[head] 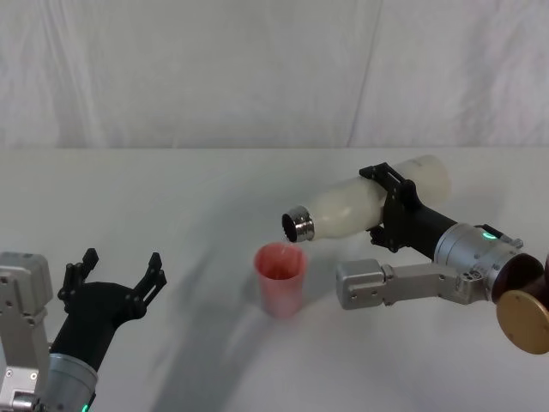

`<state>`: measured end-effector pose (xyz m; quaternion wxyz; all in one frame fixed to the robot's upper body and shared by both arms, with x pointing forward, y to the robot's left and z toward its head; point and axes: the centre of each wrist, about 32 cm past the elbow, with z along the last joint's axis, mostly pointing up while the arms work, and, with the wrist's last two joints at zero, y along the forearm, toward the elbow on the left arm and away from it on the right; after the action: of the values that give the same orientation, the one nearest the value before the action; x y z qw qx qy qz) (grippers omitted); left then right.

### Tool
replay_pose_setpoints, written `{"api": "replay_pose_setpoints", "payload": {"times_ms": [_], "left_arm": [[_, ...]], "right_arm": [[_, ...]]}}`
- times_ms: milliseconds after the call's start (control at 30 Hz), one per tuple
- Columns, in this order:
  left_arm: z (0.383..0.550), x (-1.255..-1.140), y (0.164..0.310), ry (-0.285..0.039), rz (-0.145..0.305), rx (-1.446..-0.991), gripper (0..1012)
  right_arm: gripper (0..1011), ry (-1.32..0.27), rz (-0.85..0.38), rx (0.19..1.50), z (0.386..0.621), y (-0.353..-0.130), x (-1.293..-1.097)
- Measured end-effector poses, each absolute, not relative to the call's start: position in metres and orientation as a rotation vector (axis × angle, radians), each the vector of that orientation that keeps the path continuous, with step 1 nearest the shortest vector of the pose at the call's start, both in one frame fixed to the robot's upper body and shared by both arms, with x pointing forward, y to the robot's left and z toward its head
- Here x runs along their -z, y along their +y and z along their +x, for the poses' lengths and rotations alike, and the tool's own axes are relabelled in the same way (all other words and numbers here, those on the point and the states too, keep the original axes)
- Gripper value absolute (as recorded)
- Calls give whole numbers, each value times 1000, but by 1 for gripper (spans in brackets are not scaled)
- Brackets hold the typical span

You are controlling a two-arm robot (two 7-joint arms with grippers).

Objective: Grasp the thermos with one hand and pour water into the cup lid.

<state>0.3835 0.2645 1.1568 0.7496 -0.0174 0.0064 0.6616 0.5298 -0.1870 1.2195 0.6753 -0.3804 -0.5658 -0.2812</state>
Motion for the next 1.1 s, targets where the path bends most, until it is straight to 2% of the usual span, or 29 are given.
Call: {"api": "replay_pose_setpoints", "payload": {"times_ms": [1100], "left_arm": [[384,-1157,265,14,-38,-1446,1001]], "right_arm": [[950,-1274,-855,630,530,-185,-1221]]}}
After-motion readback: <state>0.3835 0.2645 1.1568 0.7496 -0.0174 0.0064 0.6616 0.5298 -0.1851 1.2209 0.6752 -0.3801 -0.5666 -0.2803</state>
